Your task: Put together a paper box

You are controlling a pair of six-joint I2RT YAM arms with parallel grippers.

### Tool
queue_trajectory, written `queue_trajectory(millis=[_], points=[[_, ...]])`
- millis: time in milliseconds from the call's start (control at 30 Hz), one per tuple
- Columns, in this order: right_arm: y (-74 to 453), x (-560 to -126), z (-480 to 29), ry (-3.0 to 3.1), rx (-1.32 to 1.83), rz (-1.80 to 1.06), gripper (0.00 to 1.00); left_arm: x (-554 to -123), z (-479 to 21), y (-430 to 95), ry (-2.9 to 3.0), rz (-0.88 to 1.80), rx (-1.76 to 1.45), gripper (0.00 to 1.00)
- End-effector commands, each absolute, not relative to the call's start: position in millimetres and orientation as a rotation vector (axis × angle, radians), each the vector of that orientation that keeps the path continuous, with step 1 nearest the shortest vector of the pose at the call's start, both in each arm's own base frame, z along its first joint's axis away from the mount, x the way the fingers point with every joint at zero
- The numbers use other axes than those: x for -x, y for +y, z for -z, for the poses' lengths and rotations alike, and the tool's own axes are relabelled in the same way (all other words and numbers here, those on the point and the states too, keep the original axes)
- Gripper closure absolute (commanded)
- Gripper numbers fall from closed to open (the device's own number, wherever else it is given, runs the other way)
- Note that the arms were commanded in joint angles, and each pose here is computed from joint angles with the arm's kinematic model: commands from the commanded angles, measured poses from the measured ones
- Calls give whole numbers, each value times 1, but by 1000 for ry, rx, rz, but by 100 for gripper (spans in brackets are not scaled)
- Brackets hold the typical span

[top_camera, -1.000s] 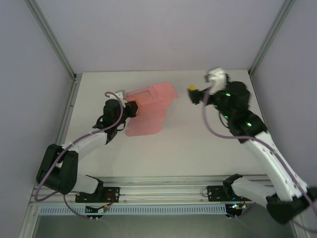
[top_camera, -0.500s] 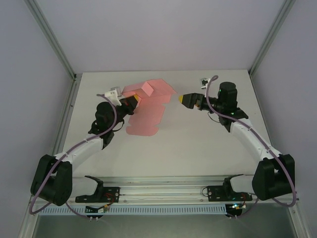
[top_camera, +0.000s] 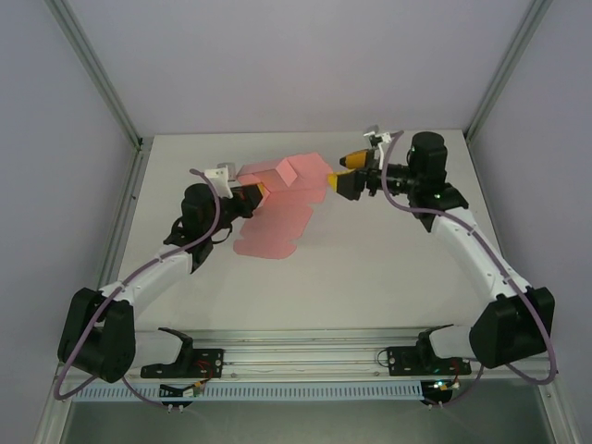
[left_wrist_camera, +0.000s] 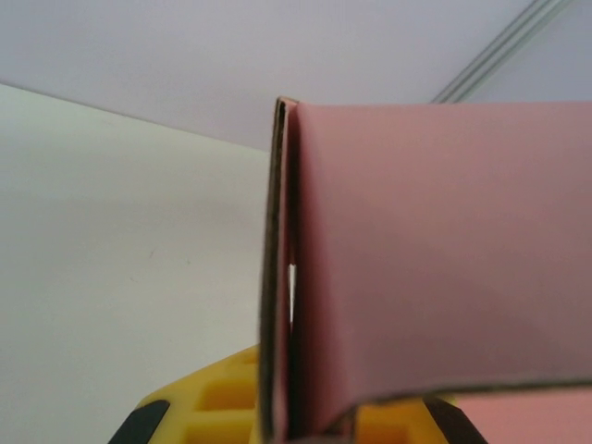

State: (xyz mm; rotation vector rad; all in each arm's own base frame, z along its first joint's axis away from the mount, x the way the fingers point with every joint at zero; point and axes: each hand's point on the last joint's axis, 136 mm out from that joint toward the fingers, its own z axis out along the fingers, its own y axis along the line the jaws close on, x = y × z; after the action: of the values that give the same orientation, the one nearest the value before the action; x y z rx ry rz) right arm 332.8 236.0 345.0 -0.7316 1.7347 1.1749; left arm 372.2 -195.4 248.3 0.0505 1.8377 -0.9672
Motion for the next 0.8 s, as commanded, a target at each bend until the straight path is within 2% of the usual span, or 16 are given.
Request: queue_trajectory(millis=[0, 267, 433, 567, 767], points=[[224, -364, -316, 1900, 612, -1006, 0, -365, -268, -210, 1793, 1049, -169, 100], [228, -358, -314, 1906, 646, -1049, 0, -363, -269, -209, 1769, 1036, -195, 100], [236, -313, -329, 1788, 772, -1191, 0, -380, -261, -194, 1805, 948, -55, 100], [226, -297, -330, 1741, 696, -1173, 0, -387, -261, -184, 1785, 910, 27, 100], [228, -304, -317, 1801, 594, -1254, 0, -385, -274, -189, 1726, 977, 14, 100]])
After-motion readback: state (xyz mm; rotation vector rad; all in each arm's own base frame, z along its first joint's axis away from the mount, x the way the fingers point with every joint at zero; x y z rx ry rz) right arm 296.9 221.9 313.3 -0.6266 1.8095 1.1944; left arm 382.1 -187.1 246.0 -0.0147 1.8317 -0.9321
